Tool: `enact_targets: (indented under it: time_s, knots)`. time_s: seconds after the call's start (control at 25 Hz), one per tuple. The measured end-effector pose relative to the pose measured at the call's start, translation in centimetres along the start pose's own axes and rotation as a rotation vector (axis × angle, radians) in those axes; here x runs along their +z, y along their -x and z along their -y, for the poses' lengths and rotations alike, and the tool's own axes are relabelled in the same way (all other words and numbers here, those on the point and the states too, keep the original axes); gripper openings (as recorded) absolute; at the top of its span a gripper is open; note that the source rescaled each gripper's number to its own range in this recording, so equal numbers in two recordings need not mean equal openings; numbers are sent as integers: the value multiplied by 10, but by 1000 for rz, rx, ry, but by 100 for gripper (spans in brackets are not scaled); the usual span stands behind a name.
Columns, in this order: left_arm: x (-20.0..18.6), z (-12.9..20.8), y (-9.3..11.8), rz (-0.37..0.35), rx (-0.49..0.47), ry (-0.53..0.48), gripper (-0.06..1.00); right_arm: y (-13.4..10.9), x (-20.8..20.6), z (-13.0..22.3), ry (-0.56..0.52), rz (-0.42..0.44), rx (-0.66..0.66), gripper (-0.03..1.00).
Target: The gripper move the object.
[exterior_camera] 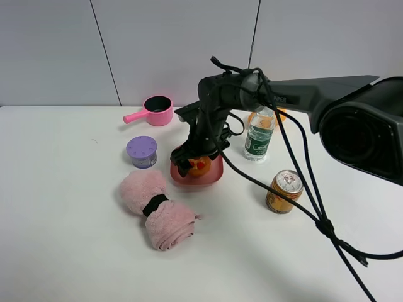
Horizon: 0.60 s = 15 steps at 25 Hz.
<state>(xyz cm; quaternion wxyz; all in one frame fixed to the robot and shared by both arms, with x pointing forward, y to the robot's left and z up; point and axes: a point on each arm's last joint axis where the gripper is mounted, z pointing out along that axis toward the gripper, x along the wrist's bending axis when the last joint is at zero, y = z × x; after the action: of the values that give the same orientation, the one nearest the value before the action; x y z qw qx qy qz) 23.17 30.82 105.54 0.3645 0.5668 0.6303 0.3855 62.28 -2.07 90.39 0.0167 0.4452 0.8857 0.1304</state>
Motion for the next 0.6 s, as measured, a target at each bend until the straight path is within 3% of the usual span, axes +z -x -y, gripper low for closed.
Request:
enact_targets:
  time_s: [0.2,0.36,0.48,0.6]
  knots:
    - [0,0,0,0,0,0,100,-6,-62,-9,115,1,-10,99]
    - [0,0,0,0,0,0,100,-12,-139,-9,255,12,-32,100]
    - [0,0,0,0,0,0,100,-13,-204,2,376,82,-55,100]
    - [0,0,0,0,0,0,100,-9,-272,21,522,211,-50,100]
